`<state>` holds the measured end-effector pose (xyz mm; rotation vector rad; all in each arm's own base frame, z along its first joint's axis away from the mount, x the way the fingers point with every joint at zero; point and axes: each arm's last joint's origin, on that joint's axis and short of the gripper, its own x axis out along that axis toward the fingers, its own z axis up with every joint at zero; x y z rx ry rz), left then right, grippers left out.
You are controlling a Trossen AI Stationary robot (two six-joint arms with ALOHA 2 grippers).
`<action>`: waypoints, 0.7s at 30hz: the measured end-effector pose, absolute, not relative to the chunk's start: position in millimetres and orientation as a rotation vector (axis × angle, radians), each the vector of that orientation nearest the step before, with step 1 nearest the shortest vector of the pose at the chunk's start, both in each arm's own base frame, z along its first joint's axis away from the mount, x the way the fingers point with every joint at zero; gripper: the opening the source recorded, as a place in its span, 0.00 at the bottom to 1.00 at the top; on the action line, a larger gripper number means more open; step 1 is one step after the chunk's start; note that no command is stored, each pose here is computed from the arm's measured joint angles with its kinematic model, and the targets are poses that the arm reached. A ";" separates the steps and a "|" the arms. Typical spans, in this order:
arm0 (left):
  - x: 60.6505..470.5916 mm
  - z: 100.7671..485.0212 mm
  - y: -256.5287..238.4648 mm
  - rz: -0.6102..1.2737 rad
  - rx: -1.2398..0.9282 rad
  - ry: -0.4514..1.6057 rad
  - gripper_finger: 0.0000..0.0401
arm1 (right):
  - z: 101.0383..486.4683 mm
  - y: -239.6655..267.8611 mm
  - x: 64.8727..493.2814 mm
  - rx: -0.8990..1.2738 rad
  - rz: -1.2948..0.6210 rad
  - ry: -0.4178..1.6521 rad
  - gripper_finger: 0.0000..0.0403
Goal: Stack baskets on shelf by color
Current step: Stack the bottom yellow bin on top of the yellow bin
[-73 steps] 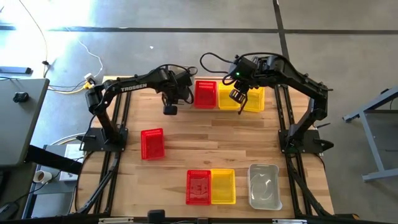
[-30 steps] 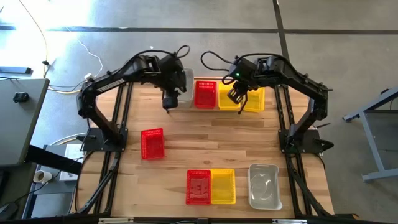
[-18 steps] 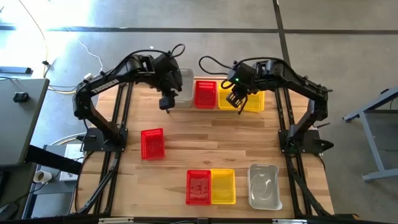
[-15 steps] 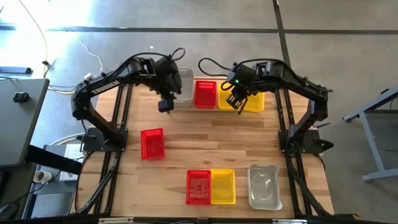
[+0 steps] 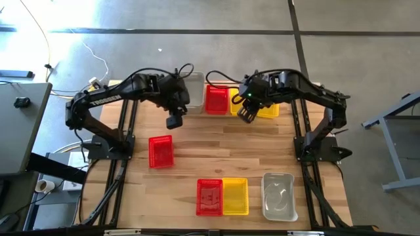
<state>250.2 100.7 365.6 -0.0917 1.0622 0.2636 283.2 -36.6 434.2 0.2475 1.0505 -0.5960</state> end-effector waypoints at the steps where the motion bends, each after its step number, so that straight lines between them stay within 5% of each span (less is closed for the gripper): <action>1: 249.7 365.1 97.5 0.258 -0.092 1.058 0.34 | 434.2 -35.3 283.4 0.249 -0.587 1.052 0.29; 12: 231.4 356.3 55.8 0.295 -0.154 1.047 0.34 | 426.9 0.1 287.6 0.257 -0.383 1.120 0.29; 21: 210.6 362.6 17.9 0.310 -0.241 0.991 0.34 | 384.2 45.2 291.2 0.190 -0.253 1.314 0.29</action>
